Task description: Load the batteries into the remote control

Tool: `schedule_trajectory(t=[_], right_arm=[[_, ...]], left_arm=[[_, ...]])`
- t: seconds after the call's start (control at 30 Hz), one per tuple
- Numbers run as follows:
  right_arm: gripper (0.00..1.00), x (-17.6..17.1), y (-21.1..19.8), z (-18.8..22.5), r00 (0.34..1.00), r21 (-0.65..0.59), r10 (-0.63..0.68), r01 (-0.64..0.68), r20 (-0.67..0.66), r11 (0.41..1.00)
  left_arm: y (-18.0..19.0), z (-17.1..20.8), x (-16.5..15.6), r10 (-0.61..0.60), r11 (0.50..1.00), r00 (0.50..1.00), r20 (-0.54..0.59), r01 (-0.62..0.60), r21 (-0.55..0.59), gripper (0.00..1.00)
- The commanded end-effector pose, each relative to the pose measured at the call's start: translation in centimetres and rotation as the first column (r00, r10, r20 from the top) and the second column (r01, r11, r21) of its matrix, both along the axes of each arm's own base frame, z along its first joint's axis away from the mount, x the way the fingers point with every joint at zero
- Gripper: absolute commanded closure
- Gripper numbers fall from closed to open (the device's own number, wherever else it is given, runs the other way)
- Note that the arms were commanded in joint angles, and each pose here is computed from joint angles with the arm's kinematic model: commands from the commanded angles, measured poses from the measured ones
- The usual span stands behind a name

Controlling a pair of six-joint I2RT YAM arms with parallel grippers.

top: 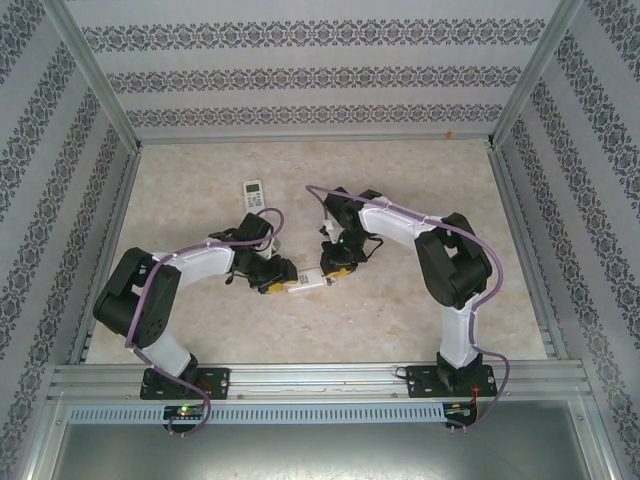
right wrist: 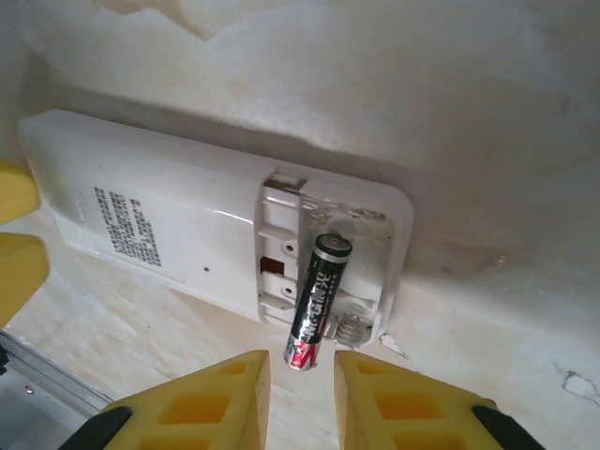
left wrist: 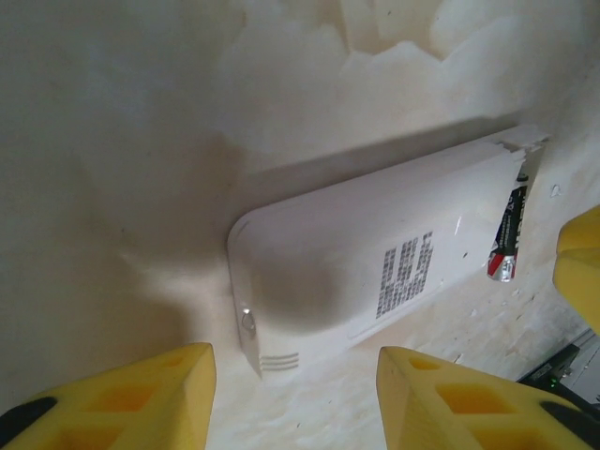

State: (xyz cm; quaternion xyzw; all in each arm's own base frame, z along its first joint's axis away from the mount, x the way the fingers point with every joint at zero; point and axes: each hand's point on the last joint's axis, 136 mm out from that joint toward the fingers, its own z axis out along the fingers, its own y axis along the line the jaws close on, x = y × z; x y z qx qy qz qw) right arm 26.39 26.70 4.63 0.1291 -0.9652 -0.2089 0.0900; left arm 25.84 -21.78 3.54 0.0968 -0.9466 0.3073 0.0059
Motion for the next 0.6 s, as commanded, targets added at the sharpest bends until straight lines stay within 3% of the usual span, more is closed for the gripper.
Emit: schedule_trajectory(t=[0.0,0.57], right_arm=[[0.74,-0.9,0.5,-0.7,0.999,0.001,0.009,-0.009,-0.038,1.0],[0.8,-0.6,0.5,-2.8,0.999,-0.062,0.032,-0.034,-0.024,0.998]], left_arm=[[-1.5,1.0,0.8,-0.034,0.998,0.999,0.038,0.036,-0.049,0.52],[-0.4,-1.9,-1.1,-0.04,0.999,0.998,-0.056,0.041,0.02,0.59]])
